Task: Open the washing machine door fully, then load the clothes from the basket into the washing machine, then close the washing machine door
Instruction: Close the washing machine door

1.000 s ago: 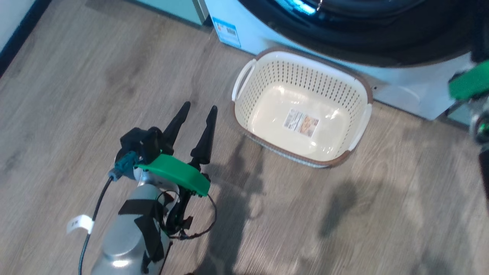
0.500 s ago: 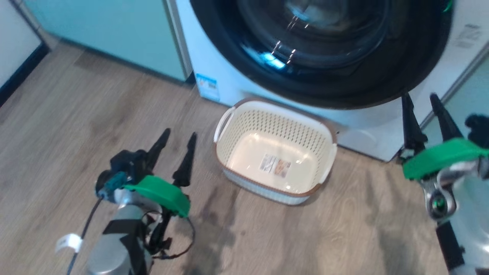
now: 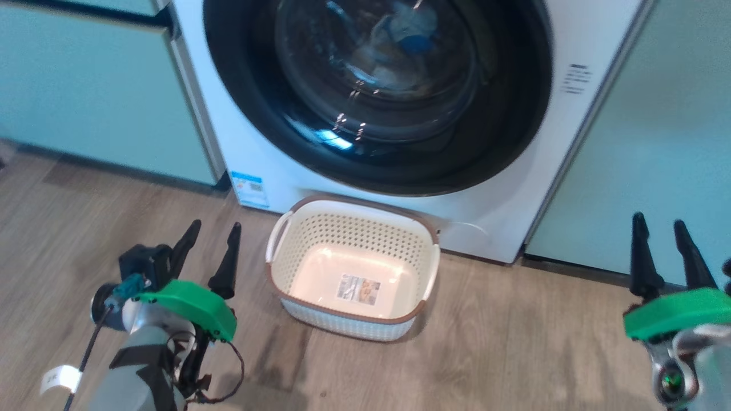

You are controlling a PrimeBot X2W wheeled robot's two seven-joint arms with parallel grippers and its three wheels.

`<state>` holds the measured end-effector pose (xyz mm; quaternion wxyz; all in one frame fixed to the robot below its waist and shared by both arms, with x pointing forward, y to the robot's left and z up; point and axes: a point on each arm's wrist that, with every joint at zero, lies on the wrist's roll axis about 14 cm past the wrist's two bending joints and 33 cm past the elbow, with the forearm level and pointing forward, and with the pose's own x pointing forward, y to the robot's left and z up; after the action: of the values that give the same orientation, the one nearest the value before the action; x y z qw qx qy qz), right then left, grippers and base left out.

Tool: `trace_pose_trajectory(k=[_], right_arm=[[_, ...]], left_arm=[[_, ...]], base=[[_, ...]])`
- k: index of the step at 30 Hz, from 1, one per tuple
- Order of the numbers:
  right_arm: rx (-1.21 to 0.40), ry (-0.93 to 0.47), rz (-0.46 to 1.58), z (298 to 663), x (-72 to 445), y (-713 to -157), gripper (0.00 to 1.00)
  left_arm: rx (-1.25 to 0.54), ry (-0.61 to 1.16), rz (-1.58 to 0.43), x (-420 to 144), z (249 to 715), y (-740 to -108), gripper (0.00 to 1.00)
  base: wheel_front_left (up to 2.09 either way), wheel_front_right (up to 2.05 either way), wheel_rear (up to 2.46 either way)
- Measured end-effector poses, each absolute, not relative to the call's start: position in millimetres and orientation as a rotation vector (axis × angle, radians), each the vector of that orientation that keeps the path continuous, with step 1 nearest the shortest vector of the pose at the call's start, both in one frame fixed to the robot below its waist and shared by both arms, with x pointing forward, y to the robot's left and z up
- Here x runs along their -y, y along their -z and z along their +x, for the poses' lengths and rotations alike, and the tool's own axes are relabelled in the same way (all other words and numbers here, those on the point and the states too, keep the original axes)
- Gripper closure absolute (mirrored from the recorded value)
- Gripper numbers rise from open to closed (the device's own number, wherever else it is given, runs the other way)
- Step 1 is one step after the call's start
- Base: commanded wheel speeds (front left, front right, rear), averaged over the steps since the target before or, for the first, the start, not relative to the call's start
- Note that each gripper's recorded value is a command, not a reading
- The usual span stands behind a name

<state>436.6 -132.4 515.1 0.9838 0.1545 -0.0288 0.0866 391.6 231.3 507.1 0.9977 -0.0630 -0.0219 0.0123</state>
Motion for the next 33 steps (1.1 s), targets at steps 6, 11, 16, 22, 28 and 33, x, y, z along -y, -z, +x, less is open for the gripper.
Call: trace_pose_trajectory(k=[6,11,16,22,28,33], right_arm=[[0.072,-0.058,0.3,405,172,-509,0.0],[0.046,-0.002,0.28,379,191,-495,0.0],[0.043,0.023,0.255,361,200,-492,0.0],[0.06,0.048,0.229,348,209,-495,0.0],[0.055,0.055,0.219,339,211,-492,0.0],[0.039,0.066,0.226,333,213,-486,0.0]], left_arm=[[0.065,0.016,-0.126,-222,400,-517,0.0],[0.066,0.054,-0.122,-210,402,-518,0.0],[0.034,0.06,-0.137,-206,397,-507,0.0],[0.01,0.077,-0.145,-199,396,-499,0.0],[0.005,0.092,-0.149,-195,396,-498,0.0],[-0.004,0.083,-0.151,-199,394,-495,0.0]], base=[[0.0,0.0,0.0],[0.0,0.0,0.0],[0.0,0.0,0.0],[0.0,0.0,0.0],[0.0,0.0,0.0],[0.0,0.0,0.0]])
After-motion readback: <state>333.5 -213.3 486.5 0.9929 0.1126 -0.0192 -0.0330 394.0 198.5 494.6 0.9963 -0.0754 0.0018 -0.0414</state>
